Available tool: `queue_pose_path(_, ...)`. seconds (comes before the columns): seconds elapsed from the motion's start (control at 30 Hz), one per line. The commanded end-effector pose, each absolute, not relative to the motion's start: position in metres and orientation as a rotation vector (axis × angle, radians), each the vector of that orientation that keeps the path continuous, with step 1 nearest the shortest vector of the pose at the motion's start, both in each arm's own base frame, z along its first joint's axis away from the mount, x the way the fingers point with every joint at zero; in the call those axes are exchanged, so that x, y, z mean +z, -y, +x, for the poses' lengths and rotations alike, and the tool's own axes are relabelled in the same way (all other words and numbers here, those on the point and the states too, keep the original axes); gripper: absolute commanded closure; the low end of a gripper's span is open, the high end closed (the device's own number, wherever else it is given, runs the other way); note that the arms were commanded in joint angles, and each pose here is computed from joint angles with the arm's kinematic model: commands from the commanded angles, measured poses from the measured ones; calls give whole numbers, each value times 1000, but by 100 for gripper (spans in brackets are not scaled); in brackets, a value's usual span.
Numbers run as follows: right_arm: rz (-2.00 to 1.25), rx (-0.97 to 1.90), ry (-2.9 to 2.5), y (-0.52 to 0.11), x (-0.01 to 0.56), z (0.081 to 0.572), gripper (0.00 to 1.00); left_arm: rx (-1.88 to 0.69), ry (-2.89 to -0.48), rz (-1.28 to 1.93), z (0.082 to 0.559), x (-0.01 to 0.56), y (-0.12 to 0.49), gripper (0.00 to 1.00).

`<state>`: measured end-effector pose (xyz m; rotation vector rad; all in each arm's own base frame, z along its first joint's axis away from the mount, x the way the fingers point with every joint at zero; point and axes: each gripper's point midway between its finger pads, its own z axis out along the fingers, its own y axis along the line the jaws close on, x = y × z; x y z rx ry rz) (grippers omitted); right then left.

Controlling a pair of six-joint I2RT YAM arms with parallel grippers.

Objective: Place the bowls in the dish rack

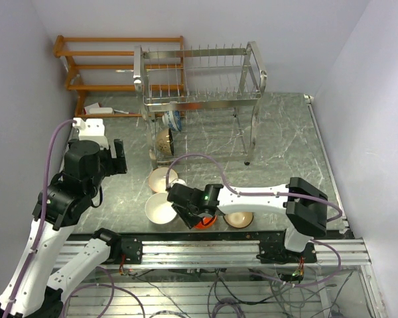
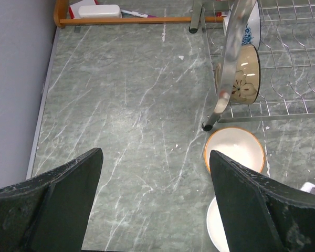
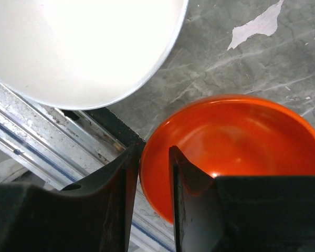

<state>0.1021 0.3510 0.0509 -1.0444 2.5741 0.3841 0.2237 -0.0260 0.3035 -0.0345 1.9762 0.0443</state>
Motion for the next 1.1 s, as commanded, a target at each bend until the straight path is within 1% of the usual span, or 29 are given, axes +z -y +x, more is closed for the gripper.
queue_pose_path(0.0,-1052,370,-2587,-352,34,101,71,65,-1966,-43,218,309,19,7)
queue_pose_path(0.07,-1062,357,-2590,-353,31,101,72,70,-1968,-44,217,308,18,7)
queue_pose_path(0.2,-1071,323,-2588,-353,32,105,81,78,-1971,-47,215,306,16,7)
queue_pose_path(0.23,-1069,328,-2580,-355,36,107,83,77,-1970,-48,215,306,16,7)
queue_pose_path(0.3,-1051,351,-2561,-360,50,111,89,79,-1972,-51,214,305,16,7)
queue_pose_path(0.37,-1020,388,-2553,-363,67,117,93,81,-1972,-52,214,305,15,7)
queue_pose_path(0.4,-1001,419,-2554,-365,75,120,94,83,-1970,-54,213,306,14,7)
queue_pose_path(0.47,-961,503,-2563,-368,92,126,100,85,-1967,-57,213,306,14,7)
queue_pose_path(0.73,-748,771,-2568,-353,139,172,100,92,-1952,-92,212,309,10,7)
queue_pose_path(0.93,-622,1184,-2453,-365,182,200,100,95,-1929,-128,214,316,7,7)
queue_pose_path(1.07,-547,1396,-2377,-372,196,220,100,89,-1917,-141,217,323,8,7)
